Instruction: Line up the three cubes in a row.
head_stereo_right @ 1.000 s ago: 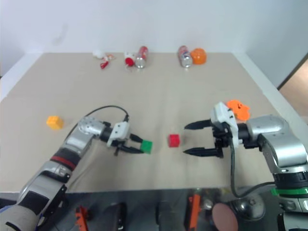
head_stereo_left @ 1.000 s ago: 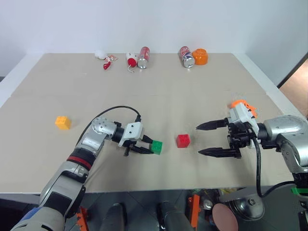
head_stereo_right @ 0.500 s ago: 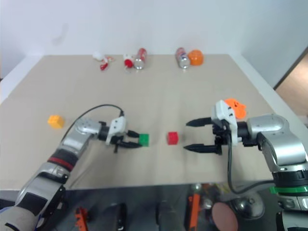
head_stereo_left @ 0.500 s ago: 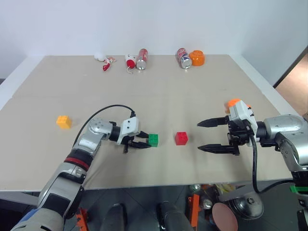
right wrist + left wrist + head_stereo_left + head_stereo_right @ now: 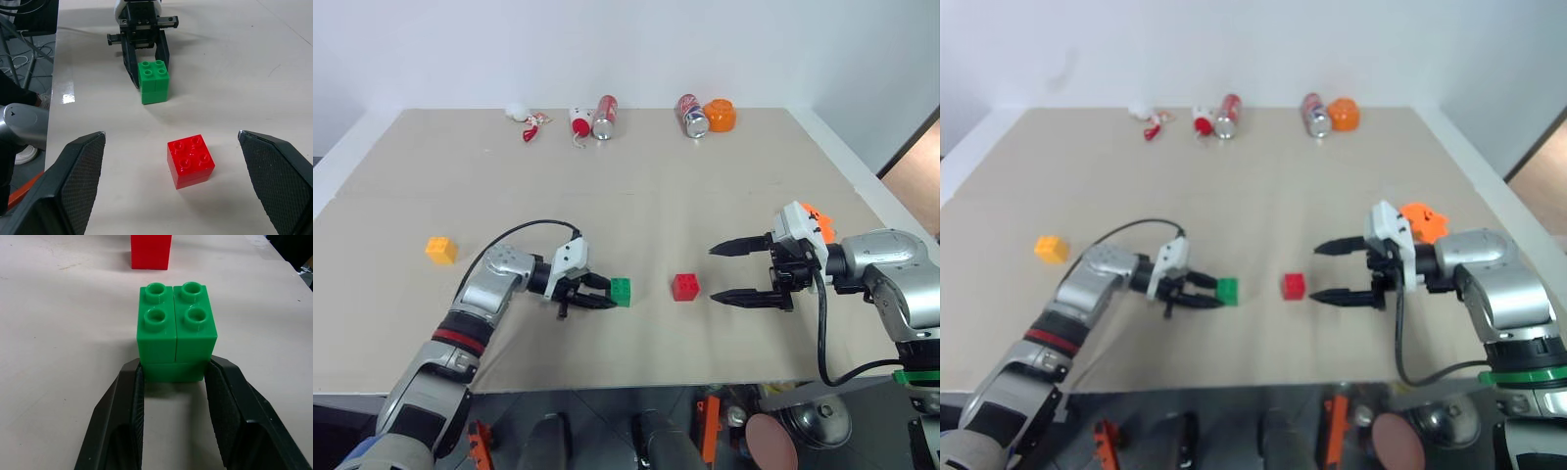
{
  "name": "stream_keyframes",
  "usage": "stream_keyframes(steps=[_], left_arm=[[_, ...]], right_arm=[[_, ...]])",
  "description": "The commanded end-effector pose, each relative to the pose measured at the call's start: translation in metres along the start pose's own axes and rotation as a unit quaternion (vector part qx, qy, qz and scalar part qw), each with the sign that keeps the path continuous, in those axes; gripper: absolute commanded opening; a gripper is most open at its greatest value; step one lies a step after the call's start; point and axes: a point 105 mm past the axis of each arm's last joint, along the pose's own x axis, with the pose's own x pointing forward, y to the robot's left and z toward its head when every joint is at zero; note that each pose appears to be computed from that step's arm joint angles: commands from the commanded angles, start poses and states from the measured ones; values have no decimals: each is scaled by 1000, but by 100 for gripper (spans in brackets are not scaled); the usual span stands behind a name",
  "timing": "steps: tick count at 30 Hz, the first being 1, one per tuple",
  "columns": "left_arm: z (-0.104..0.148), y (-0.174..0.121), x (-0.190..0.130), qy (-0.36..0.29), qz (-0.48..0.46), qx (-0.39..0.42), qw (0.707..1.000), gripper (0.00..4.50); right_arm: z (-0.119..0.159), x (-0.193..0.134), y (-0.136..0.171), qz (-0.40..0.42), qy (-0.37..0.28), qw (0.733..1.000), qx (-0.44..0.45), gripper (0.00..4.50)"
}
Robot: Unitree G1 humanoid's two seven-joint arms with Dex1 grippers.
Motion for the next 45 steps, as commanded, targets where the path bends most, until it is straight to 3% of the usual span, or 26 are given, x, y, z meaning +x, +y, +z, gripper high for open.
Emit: stream_keyframes(steps=[1, 36, 37, 43, 45], left_arm=[[9, 8, -4, -12, 19, 15, 1000, 124], [1, -1, 12, -23, 22, 31, 999, 124], [1, 0, 12, -23, 22, 31, 999, 234], [6, 7, 7, -31, 37, 39, 998, 435], [7, 8, 5, -31, 40, 36, 998, 446]], right_arm=[[11, -2, 1, 1, -8, 1000, -24, 450], [1, -8, -6, -15, -1, 1000, -10, 450], [1, -8, -6, -14, -1, 1000, -10, 450], [2, -7, -8, -15, -2, 1000, -12, 450], [3, -7, -8, -15, -3, 1000, -12, 450]])
